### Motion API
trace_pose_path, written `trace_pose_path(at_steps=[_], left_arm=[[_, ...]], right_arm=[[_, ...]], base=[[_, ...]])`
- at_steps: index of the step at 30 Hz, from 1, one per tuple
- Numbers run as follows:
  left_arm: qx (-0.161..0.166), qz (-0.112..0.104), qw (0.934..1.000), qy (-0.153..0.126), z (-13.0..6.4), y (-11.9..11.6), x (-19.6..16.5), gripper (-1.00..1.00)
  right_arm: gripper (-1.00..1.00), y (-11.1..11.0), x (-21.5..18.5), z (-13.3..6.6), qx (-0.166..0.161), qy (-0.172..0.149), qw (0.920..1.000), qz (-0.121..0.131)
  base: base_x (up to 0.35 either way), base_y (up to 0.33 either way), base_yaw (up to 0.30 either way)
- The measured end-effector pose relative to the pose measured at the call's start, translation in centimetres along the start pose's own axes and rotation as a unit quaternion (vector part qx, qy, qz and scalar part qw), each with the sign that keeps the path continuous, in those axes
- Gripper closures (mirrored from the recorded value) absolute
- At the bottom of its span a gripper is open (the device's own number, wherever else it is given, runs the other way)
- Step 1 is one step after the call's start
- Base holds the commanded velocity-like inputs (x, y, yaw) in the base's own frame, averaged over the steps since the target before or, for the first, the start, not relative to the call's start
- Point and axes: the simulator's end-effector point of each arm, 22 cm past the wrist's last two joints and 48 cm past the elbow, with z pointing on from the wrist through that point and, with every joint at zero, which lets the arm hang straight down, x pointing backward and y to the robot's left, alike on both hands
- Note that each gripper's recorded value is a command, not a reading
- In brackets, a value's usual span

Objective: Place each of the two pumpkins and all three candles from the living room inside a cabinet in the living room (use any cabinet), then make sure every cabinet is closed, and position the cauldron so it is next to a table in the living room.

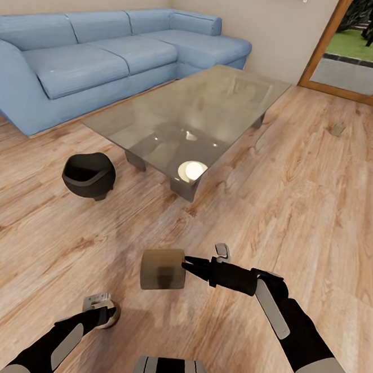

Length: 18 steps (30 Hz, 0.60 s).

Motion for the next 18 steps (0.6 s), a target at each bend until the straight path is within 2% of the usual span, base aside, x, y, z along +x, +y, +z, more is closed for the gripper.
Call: trace_pose_path(at_steps=[18], left_arm=[[0.001, 0.0, 1.0, -0.001, -0.01, -0.05, -0.06, -1.0]], right_arm=[[1.0, -0.29, 0.02, 0.01, 0.006, 0.0, 1.0, 0.001]], base=[[0.01, 0.0, 0.0]])
